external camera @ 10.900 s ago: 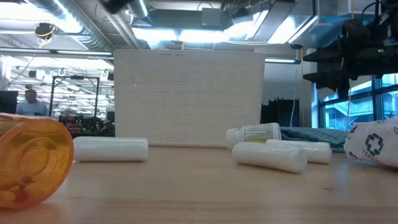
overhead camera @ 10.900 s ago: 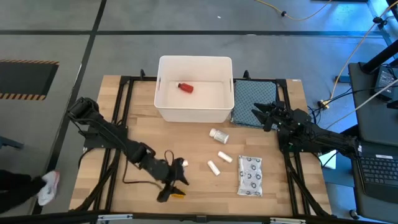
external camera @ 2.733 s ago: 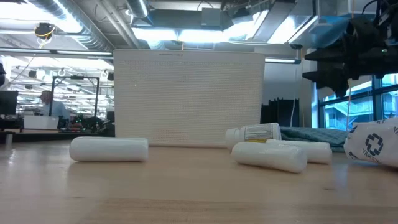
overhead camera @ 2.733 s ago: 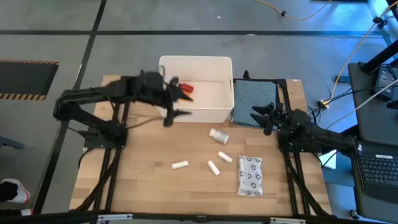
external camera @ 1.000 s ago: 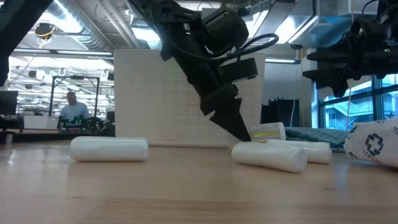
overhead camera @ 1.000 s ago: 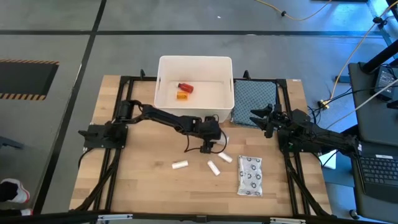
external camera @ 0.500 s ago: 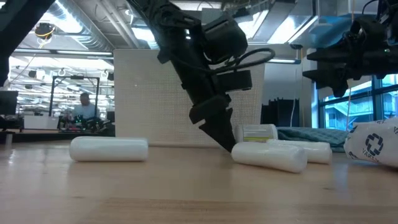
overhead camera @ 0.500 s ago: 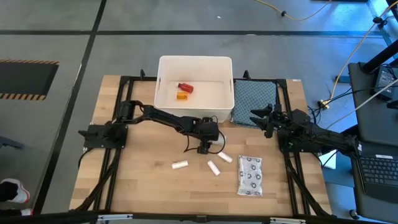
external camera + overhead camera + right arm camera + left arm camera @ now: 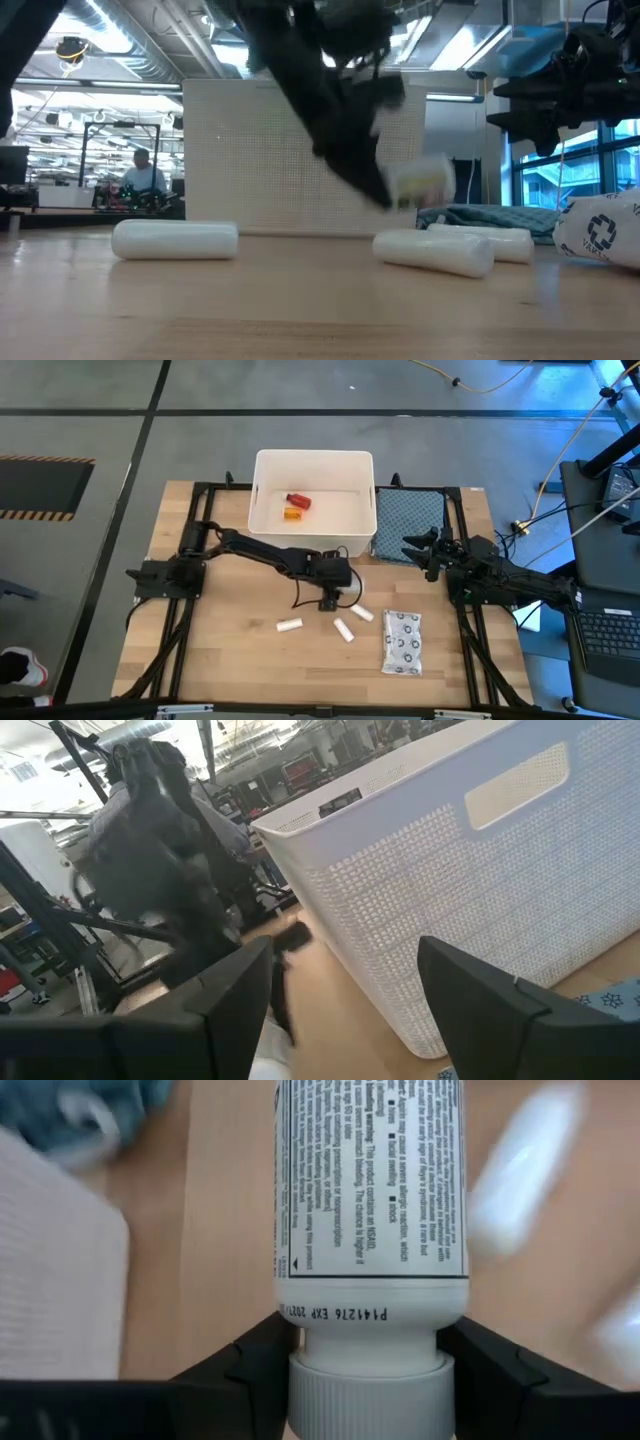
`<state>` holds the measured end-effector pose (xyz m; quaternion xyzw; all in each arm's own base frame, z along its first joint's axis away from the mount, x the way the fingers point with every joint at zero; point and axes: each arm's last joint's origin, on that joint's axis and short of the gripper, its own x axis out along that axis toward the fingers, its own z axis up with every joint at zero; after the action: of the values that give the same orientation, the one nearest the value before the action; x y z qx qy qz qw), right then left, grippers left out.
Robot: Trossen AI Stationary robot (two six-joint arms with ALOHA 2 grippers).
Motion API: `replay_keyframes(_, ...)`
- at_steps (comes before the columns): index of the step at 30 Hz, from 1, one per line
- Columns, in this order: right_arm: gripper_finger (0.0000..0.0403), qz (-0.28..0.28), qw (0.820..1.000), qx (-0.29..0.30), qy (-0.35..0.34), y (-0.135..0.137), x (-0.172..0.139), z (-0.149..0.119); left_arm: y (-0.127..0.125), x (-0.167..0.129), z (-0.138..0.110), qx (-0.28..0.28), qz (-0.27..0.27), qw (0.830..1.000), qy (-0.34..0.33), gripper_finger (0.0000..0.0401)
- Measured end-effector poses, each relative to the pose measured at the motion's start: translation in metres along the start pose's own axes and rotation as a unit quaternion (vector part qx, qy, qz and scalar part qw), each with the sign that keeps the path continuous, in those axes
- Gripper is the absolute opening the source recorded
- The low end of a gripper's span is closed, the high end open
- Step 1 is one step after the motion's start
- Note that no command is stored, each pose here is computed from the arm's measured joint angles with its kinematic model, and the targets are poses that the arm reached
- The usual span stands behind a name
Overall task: Pick & place medical supplies in basket/bin
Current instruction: Put the white medicine bottle into the white bin
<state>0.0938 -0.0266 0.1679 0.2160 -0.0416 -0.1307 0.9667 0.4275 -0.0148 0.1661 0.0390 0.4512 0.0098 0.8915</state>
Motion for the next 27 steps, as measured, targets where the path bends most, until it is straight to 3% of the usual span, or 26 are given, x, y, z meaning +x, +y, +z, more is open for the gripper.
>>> replay_keyframes(4, 0.0251, 0.0, 1.0, 0.0, 0.0, 0.0, 0.0, 0.0, -0.003, -0.038, 0.017, -0.016, -0.014, 0.999, -0.05, 0.0197)
replay_keyframes(9, 0.0251, 0.0, 1.0, 0.0, 0.0, 0.0, 0.0, 0.0, 0.005, -0.107, 0.038, -0.027, -0.005, 0.991, -0.133, 0.0194)
replay_keyframes(16, 0.0251, -0.004, 1.0, -0.002, -0.003, 0.0, 0.0, 0.0, 0.039, -0.202, 0.044, -0.029, 0.084, 0.967, -0.238, 0.0198)
replay_keyframes(21, 0.0251, -0.021, 1.0, -0.002, -0.016, -0.001, 0.0, 0.002, 0.072, -0.234, 0.03, -0.023, 0.173, 0.96, -0.221, 0.0196)
replay_keyframes(27, 0.0251, -0.048, 0.998, -0.002, -0.034, -0.002, 0.0, 0.003, 0.121, -0.234, 0.004, -0.031, 0.215, 0.968, -0.126, 0.0197)
